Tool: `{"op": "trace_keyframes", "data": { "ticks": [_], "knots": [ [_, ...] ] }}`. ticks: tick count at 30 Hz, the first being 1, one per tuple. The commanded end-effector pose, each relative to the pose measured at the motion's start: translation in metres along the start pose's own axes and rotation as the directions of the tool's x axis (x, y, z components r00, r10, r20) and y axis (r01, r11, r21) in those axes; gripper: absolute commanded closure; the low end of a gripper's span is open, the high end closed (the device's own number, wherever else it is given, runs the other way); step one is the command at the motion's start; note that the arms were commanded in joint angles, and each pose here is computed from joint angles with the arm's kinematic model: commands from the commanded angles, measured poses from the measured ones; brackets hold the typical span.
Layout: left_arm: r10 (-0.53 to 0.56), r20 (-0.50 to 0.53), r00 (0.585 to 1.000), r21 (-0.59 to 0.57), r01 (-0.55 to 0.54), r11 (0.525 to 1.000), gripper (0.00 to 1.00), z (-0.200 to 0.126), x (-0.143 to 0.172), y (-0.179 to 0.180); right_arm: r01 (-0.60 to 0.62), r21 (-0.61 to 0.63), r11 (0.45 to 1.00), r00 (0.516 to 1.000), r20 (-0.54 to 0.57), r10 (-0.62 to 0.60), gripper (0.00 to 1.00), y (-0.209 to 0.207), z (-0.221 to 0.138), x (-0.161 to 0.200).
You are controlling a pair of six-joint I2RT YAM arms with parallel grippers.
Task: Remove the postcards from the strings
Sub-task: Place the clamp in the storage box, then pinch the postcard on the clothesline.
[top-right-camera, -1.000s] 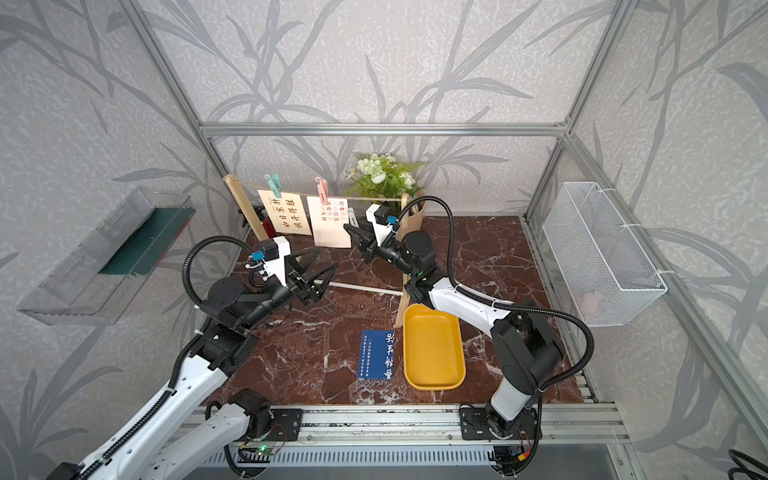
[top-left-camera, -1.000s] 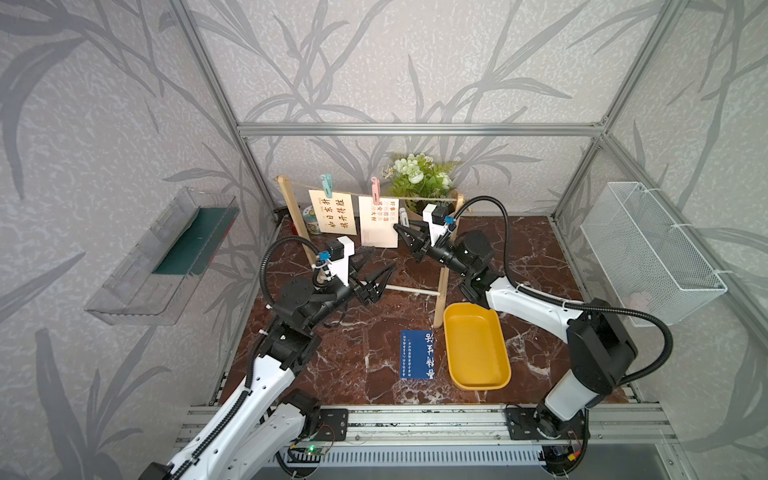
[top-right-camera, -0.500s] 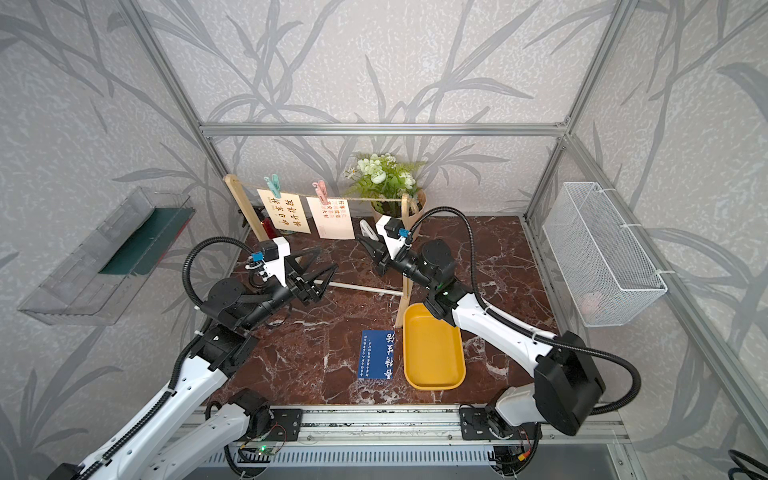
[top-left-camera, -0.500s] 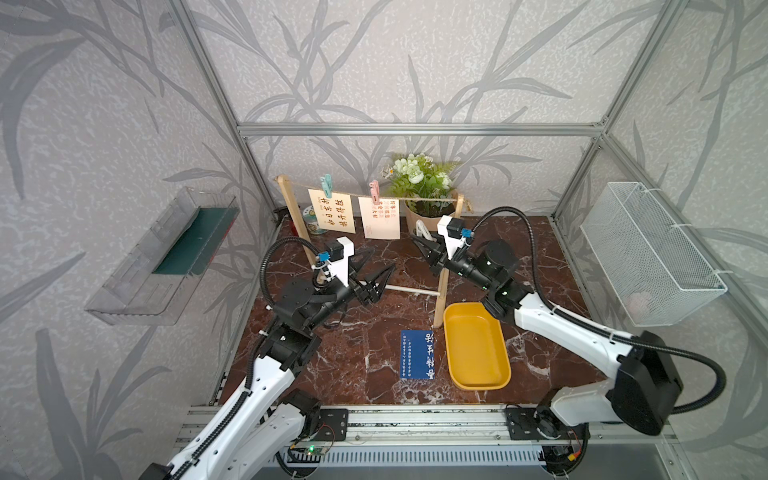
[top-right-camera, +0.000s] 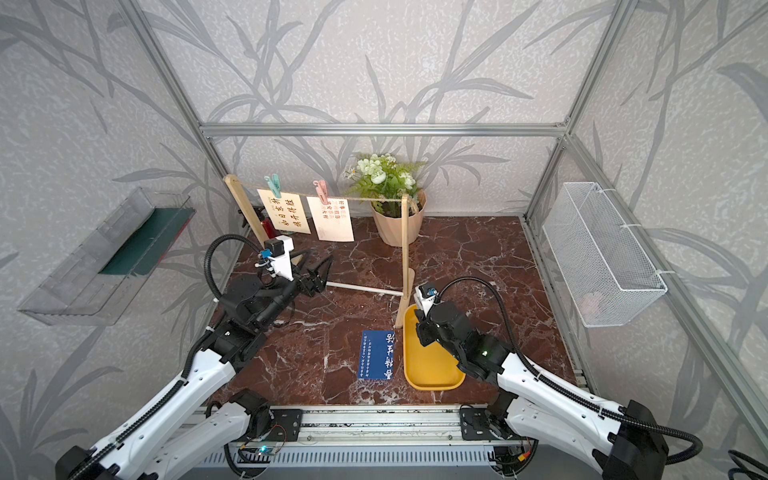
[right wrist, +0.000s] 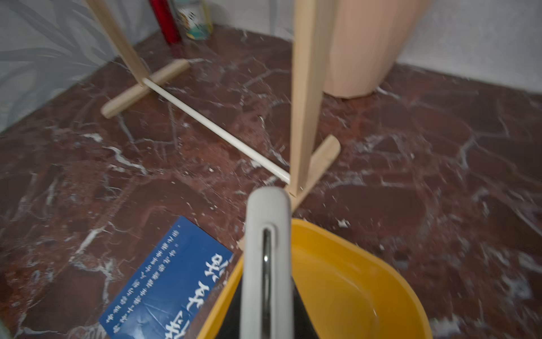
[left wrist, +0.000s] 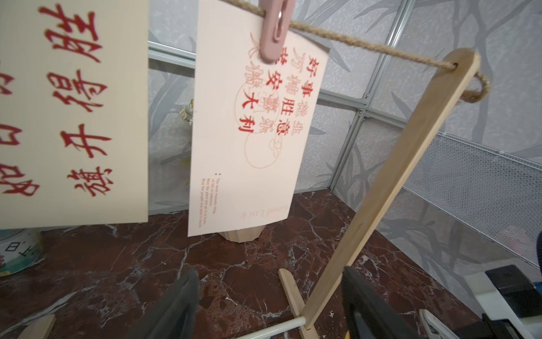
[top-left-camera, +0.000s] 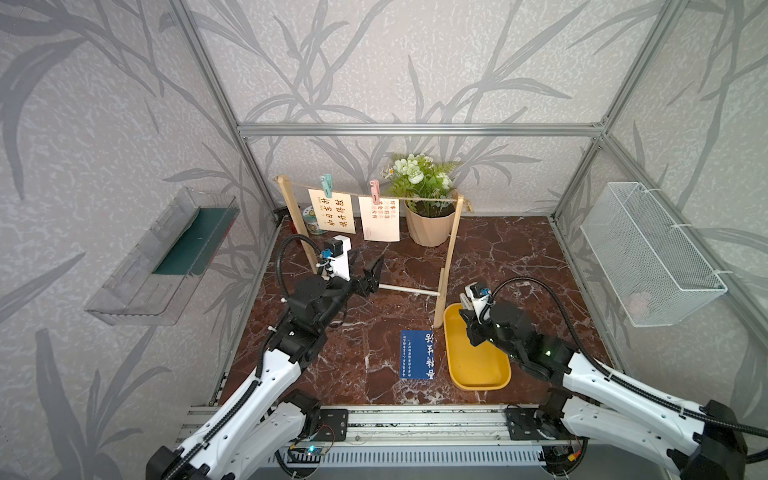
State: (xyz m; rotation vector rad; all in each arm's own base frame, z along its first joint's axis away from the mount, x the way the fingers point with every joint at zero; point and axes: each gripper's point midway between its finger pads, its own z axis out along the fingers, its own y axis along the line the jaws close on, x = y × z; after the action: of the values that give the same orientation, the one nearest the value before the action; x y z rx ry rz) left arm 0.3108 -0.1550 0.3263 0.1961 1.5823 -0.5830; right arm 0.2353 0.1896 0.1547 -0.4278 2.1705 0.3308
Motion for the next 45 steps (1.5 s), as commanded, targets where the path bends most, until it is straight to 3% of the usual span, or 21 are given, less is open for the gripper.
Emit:
{"op": "trace_keyframes", "data": {
  "ticks": [1,7,8,12,15,16,17,21,24,26,29,32,37,43,45],
  "knots": [
    [-0.033,0.054,0.998,-0.081,0.037,0.996,0.24,0.009,-0.016,0.014,-0.052,0.256,0.965,0.973,-0.205,0.107,1.0,-0.042,-0.014,0.04],
    [-0.056,0.104,0.993,-0.091,0.066,0.994,0.23,0.02,-0.015,0.033,0.008,0.242,0.97,0.934,-0.349,0.08,0.97,-0.034,0.004,0.064],
    [-0.061,0.126,0.99,-0.079,0.072,0.994,0.23,0.021,-0.019,0.035,0.013,0.233,0.972,0.928,-0.364,0.075,0.89,-0.032,0.007,0.068],
    [-0.072,0.182,0.981,-0.043,0.082,0.996,0.23,0.024,-0.037,0.039,0.024,0.243,0.97,0.917,-0.392,0.075,0.37,-0.03,0.016,0.072],
    [-0.049,0.224,0.973,-0.01,0.052,0.999,0.23,0.022,-0.047,0.042,0.039,0.218,0.975,0.919,-0.39,0.051,0.25,-0.026,0.015,0.065],
    [-0.049,0.237,0.97,0.008,0.049,0.999,0.23,0.022,-0.052,0.044,0.042,0.197,0.98,0.923,-0.384,0.038,0.06,-0.023,0.013,0.06],
    [-0.046,0.245,0.968,0.026,0.041,0.999,0.23,0.022,-0.056,0.044,0.046,0.182,0.982,0.927,-0.374,0.026,0.01,-0.021,0.01,0.055],
    [0.001,0.244,0.97,0.122,-0.032,0.992,0.23,0.025,-0.072,0.036,0.064,0.116,0.991,0.97,-0.242,-0.034,0.01,-0.013,-0.02,0.002],
    [0.051,0.21,0.976,0.174,-0.089,0.981,0.23,0.028,-0.074,0.027,0.077,0.0,0.997,0.996,0.054,-0.077,0.01,0.006,-0.058,-0.08],
    [0.066,0.205,0.977,0.204,-0.109,0.973,0.23,0.029,-0.077,0.023,0.125,-0.058,0.99,0.967,0.231,-0.109,0.0,0.021,-0.086,-0.135],
    [0.063,0.177,0.982,0.25,-0.107,0.962,0.24,0.035,-0.077,0.017,0.229,-0.133,0.964,0.909,0.383,-0.163,0.02,0.051,-0.113,-0.199],
    [0.06,0.19,0.98,0.269,-0.11,0.957,0.24,0.035,-0.084,0.013,0.325,-0.217,0.92,0.873,0.442,-0.204,0.03,0.086,-0.112,-0.236],
    [0.103,0.148,0.984,0.223,-0.135,0.965,0.24,0.041,-0.084,0.021,0.36,-0.269,0.893,0.843,0.504,-0.188,0.05,0.117,-0.09,-0.272],
    [0.109,0.138,0.984,0.309,-0.147,0.94,0.26,0.052,-0.087,0.011,0.46,-0.312,0.831,0.776,0.596,-0.205,0.06,0.15,-0.113,-0.328],
    [0.121,0.126,0.985,0.321,-0.156,0.934,0.32,0.056,-0.087,0.01,0.474,-0.313,0.823,0.773,0.595,-0.219,0.06,0.156,-0.114,-0.343]
  ]
}}
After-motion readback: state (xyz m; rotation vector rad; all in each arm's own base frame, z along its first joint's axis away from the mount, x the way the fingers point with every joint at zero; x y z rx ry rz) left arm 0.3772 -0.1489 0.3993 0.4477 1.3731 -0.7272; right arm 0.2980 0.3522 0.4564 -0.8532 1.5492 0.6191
